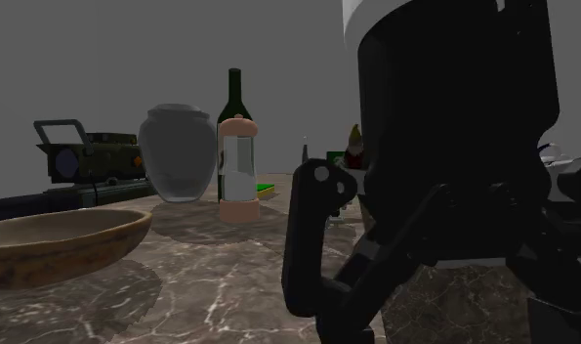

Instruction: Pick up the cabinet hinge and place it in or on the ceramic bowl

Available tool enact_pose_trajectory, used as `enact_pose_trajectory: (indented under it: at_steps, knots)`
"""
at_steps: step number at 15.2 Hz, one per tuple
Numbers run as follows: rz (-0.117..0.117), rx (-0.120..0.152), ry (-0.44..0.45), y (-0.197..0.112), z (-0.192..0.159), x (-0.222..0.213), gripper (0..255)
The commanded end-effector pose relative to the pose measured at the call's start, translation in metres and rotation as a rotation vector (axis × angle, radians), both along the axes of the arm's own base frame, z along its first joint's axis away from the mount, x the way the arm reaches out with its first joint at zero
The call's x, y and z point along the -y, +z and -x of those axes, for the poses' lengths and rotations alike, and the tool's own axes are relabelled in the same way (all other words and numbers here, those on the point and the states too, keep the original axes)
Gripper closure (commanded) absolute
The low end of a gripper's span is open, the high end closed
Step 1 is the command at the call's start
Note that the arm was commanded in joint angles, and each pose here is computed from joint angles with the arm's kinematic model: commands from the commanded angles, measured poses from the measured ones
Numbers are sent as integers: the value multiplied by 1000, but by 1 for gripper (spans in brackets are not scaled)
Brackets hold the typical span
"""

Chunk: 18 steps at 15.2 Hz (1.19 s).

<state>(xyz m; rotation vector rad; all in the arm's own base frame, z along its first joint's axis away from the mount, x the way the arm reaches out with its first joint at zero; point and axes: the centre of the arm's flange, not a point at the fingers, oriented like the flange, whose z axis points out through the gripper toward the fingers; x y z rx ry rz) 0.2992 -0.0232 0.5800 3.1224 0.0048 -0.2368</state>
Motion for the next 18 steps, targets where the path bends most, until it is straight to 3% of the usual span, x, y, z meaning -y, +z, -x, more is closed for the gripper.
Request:
enact_pose_trajectory:
  at_steps: [1, 18]
  knots:
    - [0, 0, 0, 0, 0, 0, 0]
    - [-29, 106, -162, 21, -207, 7, 0]
